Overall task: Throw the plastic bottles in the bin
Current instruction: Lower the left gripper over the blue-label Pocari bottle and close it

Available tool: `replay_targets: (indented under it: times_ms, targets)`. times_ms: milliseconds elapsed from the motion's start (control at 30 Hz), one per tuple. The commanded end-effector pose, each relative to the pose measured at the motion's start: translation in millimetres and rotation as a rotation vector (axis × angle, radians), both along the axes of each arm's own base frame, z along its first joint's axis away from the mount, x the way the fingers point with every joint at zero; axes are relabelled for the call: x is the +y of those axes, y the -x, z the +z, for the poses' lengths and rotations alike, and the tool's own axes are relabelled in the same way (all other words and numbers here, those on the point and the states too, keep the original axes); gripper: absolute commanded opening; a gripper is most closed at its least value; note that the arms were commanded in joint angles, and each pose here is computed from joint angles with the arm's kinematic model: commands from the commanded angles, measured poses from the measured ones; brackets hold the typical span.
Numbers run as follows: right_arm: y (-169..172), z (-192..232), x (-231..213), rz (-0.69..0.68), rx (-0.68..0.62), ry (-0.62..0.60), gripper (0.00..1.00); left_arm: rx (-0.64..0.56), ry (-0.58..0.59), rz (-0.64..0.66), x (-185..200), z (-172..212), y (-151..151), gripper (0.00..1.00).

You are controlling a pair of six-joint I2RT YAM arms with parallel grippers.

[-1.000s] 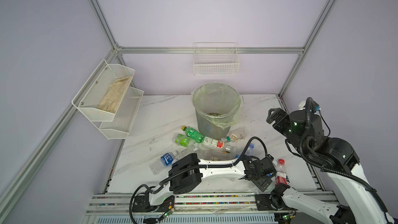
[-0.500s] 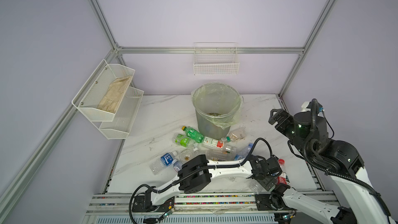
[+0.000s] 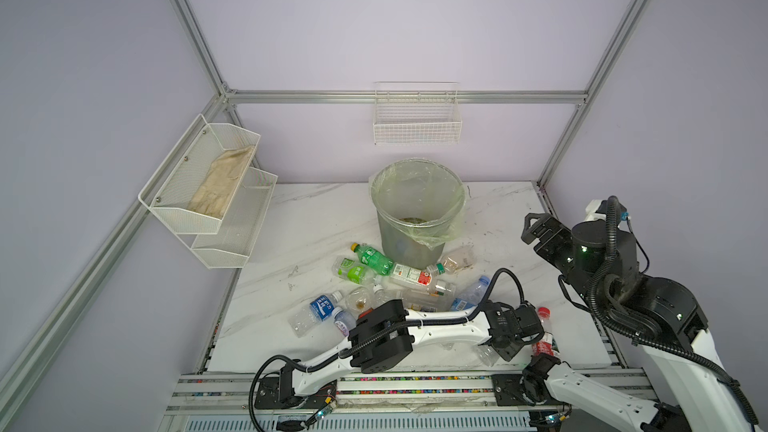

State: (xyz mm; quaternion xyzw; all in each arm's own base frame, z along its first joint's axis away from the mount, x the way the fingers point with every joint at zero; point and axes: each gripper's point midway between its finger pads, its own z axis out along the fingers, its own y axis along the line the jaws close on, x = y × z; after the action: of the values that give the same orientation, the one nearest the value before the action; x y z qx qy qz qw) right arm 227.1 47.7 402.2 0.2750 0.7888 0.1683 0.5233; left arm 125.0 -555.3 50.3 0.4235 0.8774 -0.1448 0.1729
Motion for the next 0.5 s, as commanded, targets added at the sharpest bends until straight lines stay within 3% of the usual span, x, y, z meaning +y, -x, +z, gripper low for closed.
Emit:
replay_targets:
  times_ms: [0,233,467]
  targets:
    - [0,-3,-2,-0.013,0.003,-0.006,0.97,-0.053,0.062,0.016,-4,46,-14,0.39]
    - [3,4,-4,-0.012,-0.015,-0.017,0.97,-0.131,0.125,0.045,12,103,-38,0.36]
    - [6,18,-9,-0.016,-0.050,-0.019,0.97,-0.236,0.234,0.093,39,185,-67,0.36]
